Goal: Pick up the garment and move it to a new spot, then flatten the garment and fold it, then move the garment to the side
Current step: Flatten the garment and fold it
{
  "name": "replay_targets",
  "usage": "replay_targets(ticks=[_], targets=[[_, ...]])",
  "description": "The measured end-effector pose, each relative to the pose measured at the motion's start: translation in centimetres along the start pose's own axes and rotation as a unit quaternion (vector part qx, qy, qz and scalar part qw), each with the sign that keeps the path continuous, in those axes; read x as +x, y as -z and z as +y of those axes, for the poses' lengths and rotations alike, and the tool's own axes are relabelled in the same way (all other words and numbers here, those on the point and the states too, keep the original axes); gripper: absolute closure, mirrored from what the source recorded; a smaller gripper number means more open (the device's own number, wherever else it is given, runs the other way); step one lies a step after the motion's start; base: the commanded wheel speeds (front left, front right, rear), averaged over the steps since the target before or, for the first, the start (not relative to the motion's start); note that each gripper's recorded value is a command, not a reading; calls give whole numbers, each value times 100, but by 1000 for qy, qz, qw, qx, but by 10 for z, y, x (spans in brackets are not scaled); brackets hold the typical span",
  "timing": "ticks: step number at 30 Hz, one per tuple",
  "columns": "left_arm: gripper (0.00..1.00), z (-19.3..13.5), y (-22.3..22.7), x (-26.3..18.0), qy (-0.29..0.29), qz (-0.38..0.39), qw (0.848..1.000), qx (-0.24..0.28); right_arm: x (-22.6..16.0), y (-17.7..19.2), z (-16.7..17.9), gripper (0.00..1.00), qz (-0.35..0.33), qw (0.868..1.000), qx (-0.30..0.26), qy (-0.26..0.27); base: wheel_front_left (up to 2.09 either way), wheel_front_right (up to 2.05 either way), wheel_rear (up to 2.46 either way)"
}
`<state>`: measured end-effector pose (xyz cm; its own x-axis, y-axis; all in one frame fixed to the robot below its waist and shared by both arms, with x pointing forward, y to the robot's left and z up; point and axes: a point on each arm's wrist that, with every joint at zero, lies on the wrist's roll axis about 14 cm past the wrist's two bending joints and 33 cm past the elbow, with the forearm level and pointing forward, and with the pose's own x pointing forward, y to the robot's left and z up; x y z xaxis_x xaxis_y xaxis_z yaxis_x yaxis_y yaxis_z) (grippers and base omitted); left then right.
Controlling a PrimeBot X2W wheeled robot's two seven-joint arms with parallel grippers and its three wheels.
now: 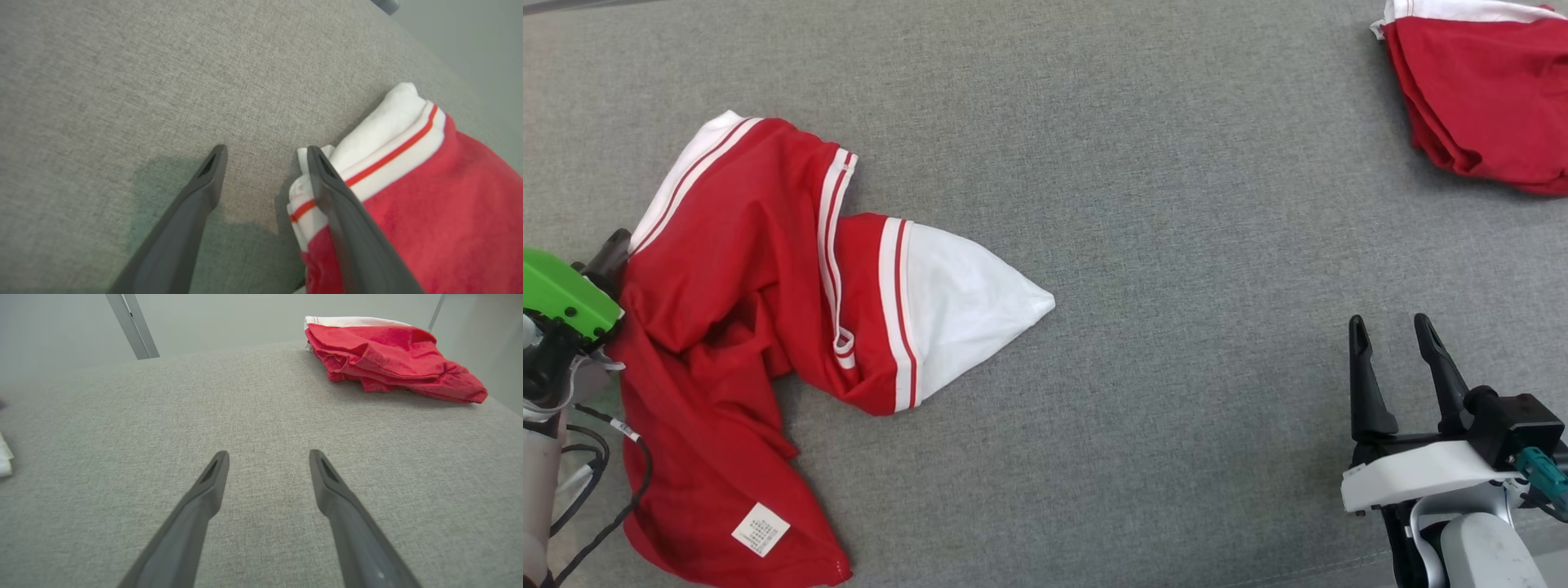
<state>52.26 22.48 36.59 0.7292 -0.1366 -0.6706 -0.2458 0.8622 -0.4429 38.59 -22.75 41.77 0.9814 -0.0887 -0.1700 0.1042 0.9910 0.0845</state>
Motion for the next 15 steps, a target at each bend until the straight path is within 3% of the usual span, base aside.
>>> replay_targets(ticks=[15], targets=[[0,-29,14,-6,70,24,995,-66,2,-9,14,0,-13,1000,4,-21,0,0,0]])
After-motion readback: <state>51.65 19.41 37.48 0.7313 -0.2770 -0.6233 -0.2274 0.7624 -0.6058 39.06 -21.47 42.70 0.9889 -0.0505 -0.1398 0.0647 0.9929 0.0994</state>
